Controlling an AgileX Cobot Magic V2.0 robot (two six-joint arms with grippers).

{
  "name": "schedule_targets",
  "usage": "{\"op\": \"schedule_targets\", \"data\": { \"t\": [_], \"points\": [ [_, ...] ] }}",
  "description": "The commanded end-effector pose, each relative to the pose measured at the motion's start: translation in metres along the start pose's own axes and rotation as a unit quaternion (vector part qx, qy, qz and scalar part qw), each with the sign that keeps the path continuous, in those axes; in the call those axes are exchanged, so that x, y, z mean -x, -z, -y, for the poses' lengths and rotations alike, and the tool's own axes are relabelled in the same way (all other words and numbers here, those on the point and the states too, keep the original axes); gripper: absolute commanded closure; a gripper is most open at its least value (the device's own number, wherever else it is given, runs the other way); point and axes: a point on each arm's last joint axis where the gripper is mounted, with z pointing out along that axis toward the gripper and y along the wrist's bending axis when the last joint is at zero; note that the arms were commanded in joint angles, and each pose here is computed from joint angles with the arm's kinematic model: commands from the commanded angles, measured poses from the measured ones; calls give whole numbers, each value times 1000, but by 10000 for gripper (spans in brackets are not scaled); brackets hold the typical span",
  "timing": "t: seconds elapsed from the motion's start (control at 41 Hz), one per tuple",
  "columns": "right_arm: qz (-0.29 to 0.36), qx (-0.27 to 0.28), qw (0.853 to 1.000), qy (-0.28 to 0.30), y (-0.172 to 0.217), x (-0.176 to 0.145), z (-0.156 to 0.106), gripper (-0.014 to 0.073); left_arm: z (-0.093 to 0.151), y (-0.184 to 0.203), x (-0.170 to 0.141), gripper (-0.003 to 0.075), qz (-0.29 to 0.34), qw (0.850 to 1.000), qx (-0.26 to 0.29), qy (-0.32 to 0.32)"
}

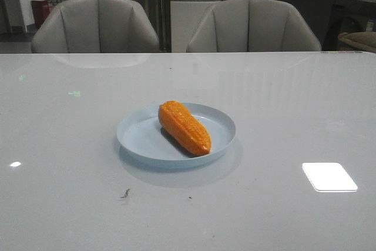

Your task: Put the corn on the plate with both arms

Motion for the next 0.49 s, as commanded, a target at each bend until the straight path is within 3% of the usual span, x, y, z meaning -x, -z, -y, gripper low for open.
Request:
{"op": "schedule_targets", "data": {
  "t": [0.0, 0.463],
  "points": [
    [45, -6, 999, -3, 5, 10, 1, 558, 1, 1, 7, 631, 43, 999, -9, 8],
    [39, -4, 999, -3, 5, 9, 1, 558, 1, 1, 7, 631, 43, 999, -9, 8]
  ]
}}
